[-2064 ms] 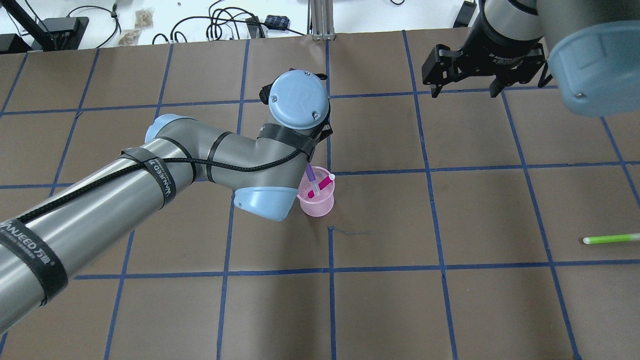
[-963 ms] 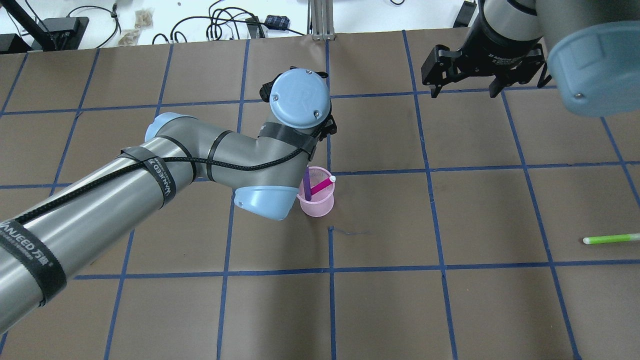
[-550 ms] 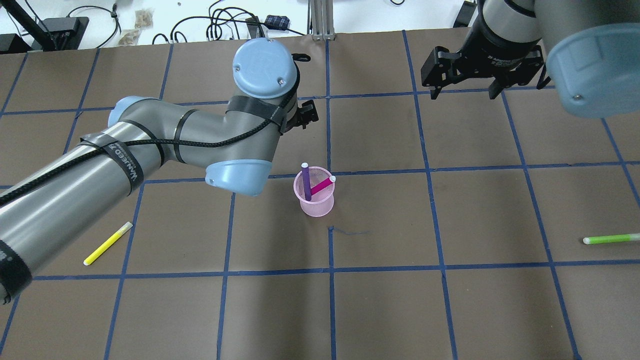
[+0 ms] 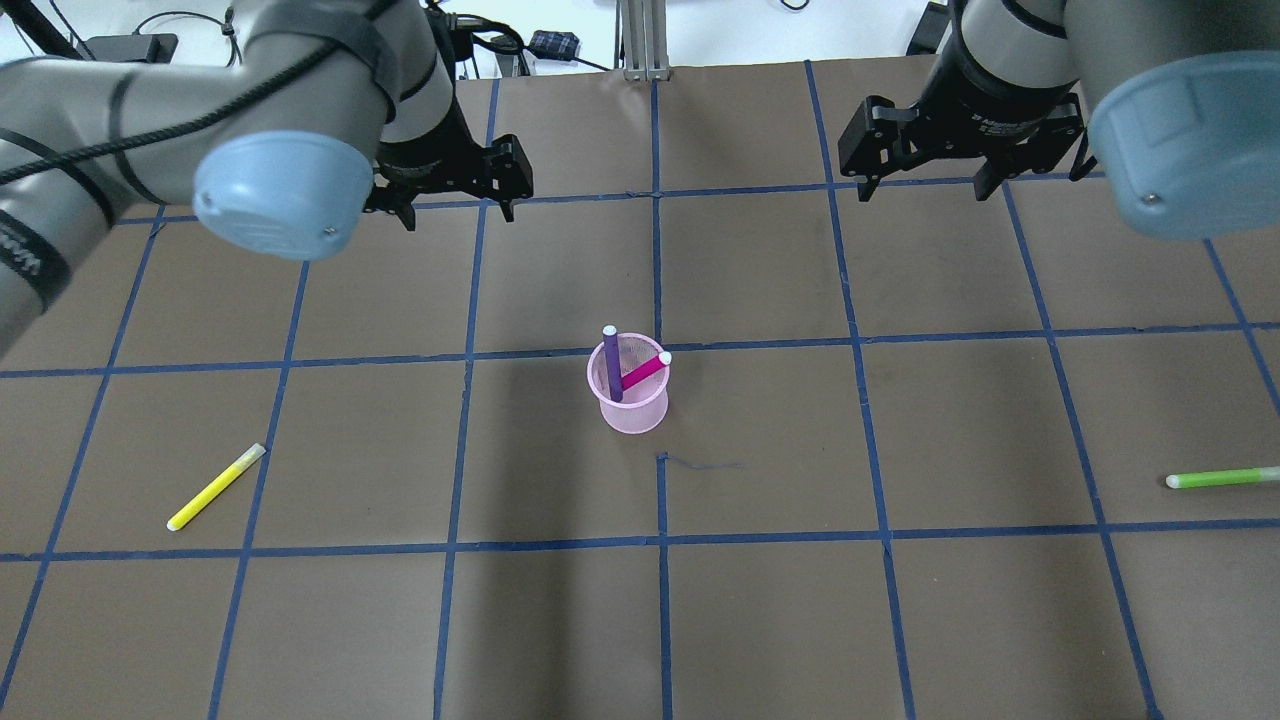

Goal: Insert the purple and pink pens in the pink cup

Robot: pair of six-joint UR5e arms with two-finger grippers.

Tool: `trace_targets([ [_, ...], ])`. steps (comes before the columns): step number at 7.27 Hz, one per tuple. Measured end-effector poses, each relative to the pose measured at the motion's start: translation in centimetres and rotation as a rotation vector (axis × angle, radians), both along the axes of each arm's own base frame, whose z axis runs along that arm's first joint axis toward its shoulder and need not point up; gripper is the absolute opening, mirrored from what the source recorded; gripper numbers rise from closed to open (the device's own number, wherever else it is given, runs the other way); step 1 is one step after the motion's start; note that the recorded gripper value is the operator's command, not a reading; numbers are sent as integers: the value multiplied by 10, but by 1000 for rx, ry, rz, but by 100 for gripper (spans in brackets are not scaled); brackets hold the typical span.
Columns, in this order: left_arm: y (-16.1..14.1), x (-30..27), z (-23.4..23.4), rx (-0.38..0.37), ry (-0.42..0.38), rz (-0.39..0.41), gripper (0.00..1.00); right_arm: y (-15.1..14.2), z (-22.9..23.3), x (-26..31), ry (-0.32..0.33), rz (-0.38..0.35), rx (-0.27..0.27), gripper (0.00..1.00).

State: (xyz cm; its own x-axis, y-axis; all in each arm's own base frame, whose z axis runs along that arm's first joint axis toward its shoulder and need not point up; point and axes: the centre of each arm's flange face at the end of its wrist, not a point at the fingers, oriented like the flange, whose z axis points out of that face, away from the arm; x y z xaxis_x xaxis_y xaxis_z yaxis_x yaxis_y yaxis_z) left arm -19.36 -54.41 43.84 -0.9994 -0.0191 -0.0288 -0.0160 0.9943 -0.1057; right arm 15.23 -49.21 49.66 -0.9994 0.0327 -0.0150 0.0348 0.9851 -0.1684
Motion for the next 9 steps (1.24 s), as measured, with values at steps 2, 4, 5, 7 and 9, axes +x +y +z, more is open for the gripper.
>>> trace_targets([
  [2,19,31,33,46,12,-39,100,0,0,1,0,2,0,100],
  [4,28,68,47,65,9,-53,100,0,0,2,-1,3,-1,100],
  [5,33,85,48,77,10,-45,100,0,0,2,-2,3,0,100],
  [7,50,98,44,96,10,-33,100,0,-1,2,-1,3,1,100],
  [9,63,99,36,107,13,-29,100,0,0,2,-1,3,0,100],
])
